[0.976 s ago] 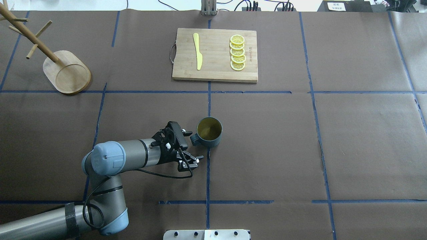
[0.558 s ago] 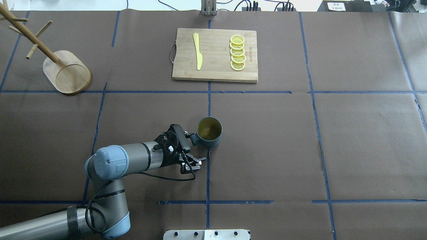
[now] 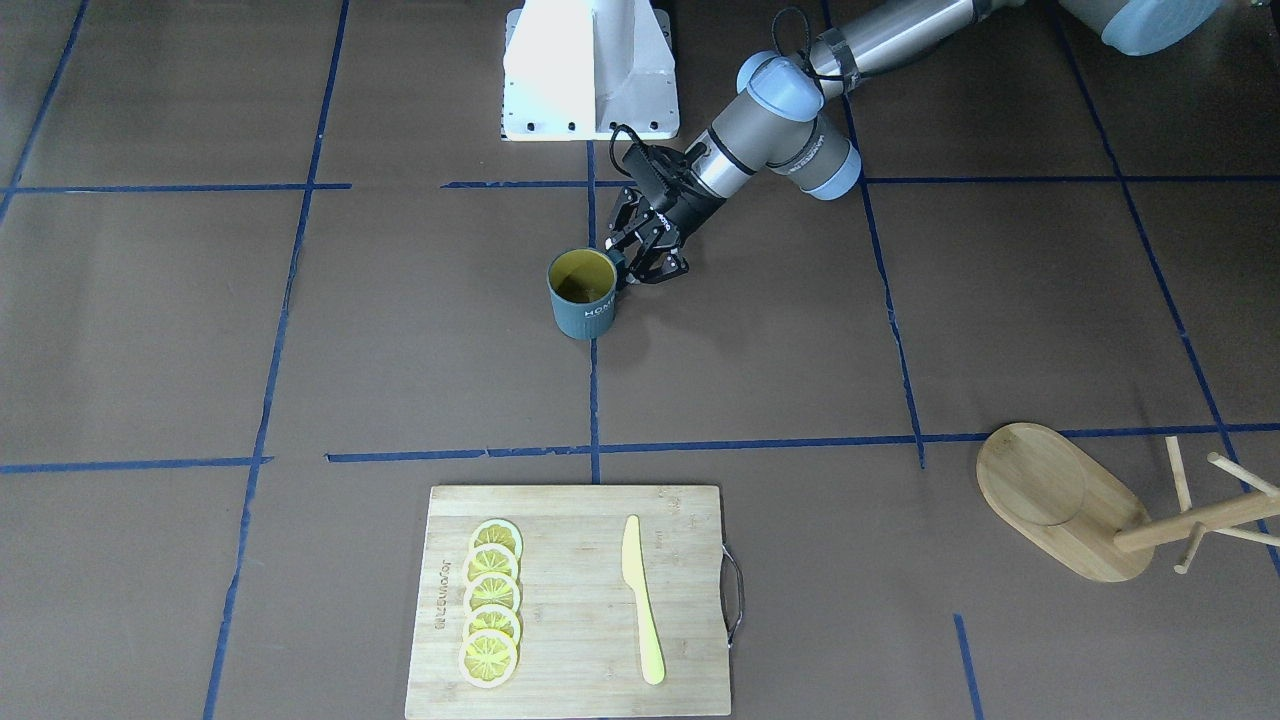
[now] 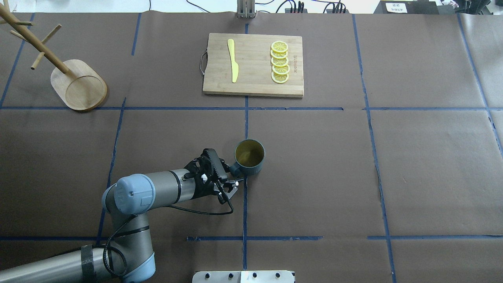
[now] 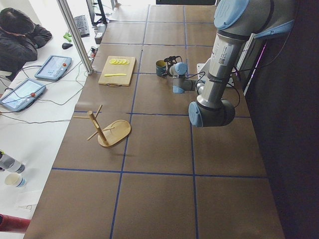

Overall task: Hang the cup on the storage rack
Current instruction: 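Close the left gripper on the teal mug's handle, then lift the mug with the left gripper and carry it toward the wooden rack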

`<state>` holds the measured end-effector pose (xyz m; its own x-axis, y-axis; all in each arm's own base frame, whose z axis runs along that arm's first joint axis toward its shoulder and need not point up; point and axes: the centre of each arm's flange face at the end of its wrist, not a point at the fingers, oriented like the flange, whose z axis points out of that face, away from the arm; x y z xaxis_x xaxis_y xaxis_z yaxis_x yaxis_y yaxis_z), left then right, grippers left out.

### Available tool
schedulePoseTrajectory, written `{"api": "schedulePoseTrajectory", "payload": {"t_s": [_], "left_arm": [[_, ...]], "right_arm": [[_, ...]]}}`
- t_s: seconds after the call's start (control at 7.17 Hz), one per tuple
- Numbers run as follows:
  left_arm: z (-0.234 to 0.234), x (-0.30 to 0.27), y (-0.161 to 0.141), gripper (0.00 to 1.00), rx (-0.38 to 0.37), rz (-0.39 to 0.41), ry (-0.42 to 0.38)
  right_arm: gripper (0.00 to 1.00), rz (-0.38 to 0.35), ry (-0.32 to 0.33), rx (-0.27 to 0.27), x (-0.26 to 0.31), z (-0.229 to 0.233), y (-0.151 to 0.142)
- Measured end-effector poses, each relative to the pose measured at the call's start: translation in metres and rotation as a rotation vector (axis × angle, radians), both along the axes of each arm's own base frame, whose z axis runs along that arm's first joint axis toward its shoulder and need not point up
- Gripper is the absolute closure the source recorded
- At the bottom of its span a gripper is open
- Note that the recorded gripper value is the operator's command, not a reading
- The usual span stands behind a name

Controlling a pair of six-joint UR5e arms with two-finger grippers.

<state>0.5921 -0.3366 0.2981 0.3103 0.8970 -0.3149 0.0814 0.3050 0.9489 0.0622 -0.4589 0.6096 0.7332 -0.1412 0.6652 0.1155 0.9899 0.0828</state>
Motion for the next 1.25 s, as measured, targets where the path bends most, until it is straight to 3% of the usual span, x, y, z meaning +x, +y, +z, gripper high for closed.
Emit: {"api": "schedulePoseTrajectory", "payload": {"t_s": [0.42,0.56,0.84,1.25], "left_arm": [[-0.009,-0.008,-0.005,1.00,-0.022,-0.008,0.037],[-0.017,-0.018,-0.009,1.00,-0.084,-0.018,0.080],[-0.027,-0.044,-0.030,1.00,-0.290,-0.055,0.188],[-0.014,-0.102,-0.088,1.00,-0.780,-0.114,0.425]], "right_arm": [[0.00,-0.004,0.001,0.010,0.000,-0.003,0.000],[0.00,-0.004,0.001,0.012,0.000,-0.004,0.000],[0.00,-0.004,0.001,0.017,0.000,-0.006,-0.001],[0.00,-0.004,0.001,0.028,0.000,-0.010,-0.002]]}}
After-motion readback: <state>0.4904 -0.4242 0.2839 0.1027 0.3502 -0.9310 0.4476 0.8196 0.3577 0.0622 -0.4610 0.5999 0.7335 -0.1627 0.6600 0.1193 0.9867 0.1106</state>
